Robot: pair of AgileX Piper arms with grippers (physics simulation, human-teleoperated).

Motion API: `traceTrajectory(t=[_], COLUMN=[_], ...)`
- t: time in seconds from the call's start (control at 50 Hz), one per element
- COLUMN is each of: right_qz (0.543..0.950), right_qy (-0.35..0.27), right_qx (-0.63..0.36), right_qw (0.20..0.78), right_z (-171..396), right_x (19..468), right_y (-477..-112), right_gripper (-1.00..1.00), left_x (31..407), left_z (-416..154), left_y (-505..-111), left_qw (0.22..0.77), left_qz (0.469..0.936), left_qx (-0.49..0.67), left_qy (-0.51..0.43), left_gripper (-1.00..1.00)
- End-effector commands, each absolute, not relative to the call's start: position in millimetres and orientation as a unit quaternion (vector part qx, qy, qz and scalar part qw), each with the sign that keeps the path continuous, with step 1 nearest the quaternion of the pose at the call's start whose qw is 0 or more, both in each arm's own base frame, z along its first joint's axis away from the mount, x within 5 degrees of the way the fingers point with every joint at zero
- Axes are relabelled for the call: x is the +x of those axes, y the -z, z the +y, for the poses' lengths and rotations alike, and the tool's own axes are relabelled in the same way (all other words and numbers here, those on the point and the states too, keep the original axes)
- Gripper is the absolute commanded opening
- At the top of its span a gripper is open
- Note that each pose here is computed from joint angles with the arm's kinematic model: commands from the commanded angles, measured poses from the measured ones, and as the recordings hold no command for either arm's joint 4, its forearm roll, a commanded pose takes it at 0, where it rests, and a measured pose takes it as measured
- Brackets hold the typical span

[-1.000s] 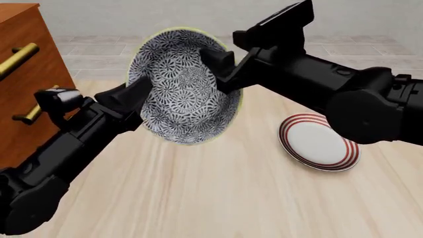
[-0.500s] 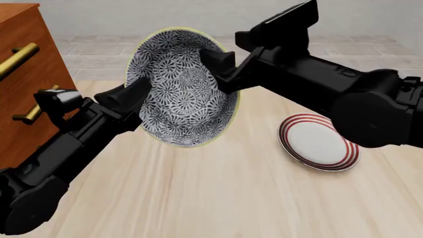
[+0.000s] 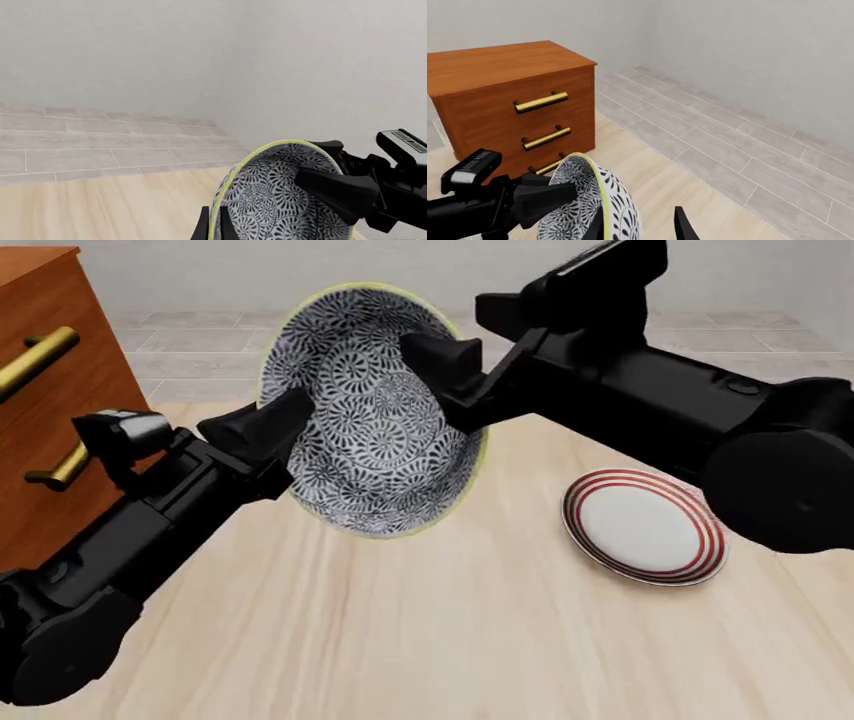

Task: Put the bowl on top of the cabinet.

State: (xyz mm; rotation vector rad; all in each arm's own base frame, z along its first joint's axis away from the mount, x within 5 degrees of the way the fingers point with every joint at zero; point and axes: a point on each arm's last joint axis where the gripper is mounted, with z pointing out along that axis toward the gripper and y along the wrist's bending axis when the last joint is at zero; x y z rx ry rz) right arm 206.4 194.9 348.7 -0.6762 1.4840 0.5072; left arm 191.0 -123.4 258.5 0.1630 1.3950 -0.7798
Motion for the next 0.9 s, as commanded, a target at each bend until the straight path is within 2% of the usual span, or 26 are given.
traceTrajectory(t=[0.02, 0.36, 0.54, 0.9], right_qz=[0.645, 0.627, 0.620, 0.587], right_qy=[-0.231, -0.249, -0.254, -0.265], right_qx=[-0.309, -0.305, -0.306, -0.303], right_qw=[0.660, 0.672, 0.676, 0.702], right_z=[196.7, 187.4, 186.1, 168.5], right_x=[197.2, 179.4, 174.0, 151.7], right_y=[-356.0, -379.4, -379.8, -407.8], right_gripper=[1.00, 1.00, 1.00, 1.00], left_x=[194.0, 197.5, 197.7, 199.1], left_z=[-118.6, -120.6, -118.8, -117.6], left_y=[-260.9, -265.1, -264.0, -265.6], left_qw=[0.703, 0.703, 0.704, 0.705], left_qz=[0.623, 0.624, 0.625, 0.626], left_qx=[0.062, 0.065, 0.063, 0.063], left_qy=[0.339, 0.334, 0.331, 0.326], left_gripper=[-1.00, -1.00, -1.00, -1.00])
